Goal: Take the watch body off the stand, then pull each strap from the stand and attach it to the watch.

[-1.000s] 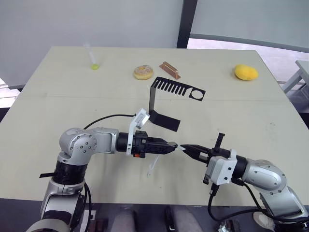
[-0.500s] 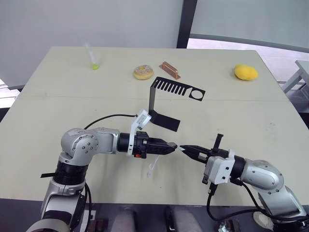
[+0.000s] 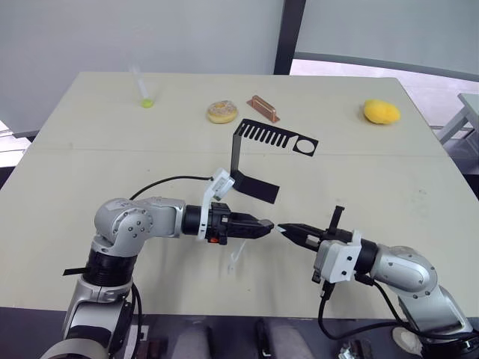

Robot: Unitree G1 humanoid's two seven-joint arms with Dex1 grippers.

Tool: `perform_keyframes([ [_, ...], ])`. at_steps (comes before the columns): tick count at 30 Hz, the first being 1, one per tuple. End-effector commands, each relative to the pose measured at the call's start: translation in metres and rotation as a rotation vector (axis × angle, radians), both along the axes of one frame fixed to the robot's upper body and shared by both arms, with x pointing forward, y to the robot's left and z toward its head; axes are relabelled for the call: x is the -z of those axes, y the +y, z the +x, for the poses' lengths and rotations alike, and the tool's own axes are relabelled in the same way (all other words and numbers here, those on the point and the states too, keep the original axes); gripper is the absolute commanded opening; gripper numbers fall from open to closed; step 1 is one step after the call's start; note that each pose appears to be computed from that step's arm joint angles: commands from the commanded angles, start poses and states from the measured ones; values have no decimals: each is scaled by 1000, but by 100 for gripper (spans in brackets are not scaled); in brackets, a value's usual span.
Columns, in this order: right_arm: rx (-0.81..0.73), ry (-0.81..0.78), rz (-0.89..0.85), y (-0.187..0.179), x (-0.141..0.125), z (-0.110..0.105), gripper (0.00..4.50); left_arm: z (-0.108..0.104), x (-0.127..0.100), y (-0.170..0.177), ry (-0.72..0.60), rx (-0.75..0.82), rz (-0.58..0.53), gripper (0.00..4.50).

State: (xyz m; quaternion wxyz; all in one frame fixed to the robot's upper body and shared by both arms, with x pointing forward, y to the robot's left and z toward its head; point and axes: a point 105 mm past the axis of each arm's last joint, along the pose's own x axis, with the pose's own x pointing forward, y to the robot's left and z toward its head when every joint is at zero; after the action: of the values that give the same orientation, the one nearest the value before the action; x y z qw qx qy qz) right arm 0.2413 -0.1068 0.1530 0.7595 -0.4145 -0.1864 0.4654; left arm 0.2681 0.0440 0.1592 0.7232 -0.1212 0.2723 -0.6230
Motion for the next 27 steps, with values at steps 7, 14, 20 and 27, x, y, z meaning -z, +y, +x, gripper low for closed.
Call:
perform_keyframes([
  [7,-54,-51,27,14,-12,-5,0,-17,-6,-15,-21,101,-27,158],
  [14,-54,-52,29,16,-15,-2,0,-18,-6,-15,-18,106,-22,158],
  [20,-52,-46,29,17,-15,-1,0,-19,-6,-17,-16,113,-24,158],
  [27,-52,-39,31,18,-15,0,0,-19,-6,-18,-17,114,-25,158],
])
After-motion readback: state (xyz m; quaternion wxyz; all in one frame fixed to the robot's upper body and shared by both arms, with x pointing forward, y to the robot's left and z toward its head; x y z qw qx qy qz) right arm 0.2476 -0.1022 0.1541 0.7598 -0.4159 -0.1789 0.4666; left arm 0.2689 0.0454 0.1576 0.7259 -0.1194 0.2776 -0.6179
